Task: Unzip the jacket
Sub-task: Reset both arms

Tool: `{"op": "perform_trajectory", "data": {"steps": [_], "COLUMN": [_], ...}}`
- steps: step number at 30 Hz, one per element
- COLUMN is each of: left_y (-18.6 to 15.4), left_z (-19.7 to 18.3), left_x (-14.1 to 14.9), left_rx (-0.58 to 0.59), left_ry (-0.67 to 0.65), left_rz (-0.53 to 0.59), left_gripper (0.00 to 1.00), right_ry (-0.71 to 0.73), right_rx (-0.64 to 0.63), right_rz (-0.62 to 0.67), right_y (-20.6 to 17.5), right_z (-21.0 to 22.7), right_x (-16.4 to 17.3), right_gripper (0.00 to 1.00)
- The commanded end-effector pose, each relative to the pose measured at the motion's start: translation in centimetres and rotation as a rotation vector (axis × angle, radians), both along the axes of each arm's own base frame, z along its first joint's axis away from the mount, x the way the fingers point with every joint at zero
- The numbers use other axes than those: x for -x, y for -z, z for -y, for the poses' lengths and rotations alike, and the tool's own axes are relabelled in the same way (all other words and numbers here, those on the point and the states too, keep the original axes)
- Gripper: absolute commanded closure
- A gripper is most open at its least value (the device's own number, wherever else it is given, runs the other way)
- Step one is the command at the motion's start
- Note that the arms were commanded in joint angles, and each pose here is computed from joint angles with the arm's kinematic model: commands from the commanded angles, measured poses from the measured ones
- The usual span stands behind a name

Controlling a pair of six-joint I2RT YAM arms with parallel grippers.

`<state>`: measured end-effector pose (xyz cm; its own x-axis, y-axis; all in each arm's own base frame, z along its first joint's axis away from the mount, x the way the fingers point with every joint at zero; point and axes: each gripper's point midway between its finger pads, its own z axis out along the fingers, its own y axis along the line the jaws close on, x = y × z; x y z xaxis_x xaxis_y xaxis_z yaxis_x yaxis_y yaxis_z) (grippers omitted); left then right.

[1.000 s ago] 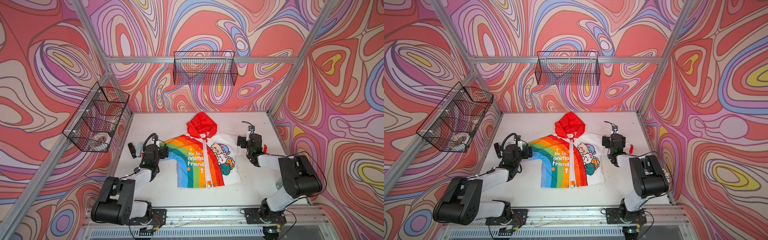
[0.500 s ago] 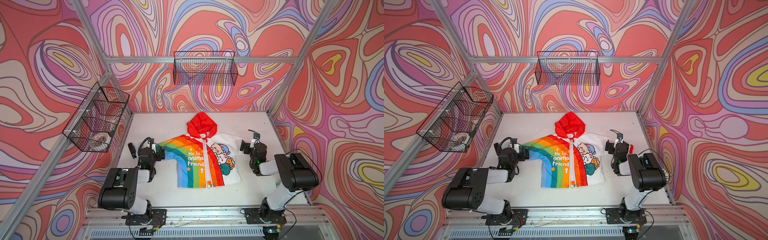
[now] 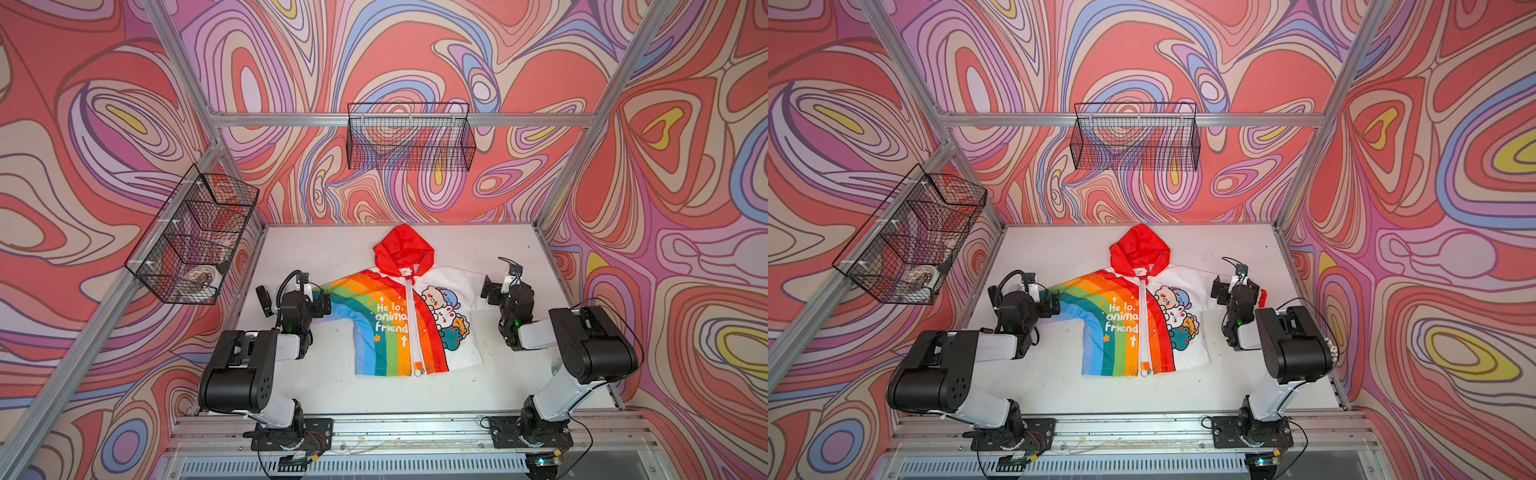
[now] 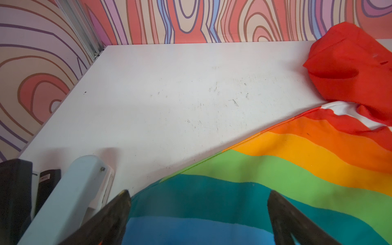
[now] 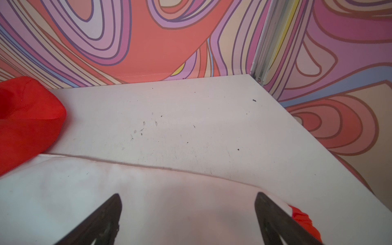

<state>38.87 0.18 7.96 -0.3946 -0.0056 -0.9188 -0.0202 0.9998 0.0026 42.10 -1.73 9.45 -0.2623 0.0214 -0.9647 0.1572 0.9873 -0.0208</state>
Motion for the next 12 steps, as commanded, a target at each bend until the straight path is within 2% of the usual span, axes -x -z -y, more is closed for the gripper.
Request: {"op": "perform_trajectory", "data": {"steps": [1, 12], "left_y": [-0.81, -0.86], "left_z": [-0.46, -0.47], "left_x": [-0.51, -0.55], "left_rx": [0.000, 0.000], "left_ry": [-0.019, -0.020], "left_rz": [0.033, 0.033], "left_gripper": [0.00, 0.00], "right_ry": [0.019, 0.019], "right_rx": [-0.005, -0.005], "right_rz": [0.016, 0.015], "right_y": [-0.33, -0.29], "right_z": [0.42, 0.44], "right_x": [-0.37, -0.34], "right_gripper": [0.02, 0.02]}}
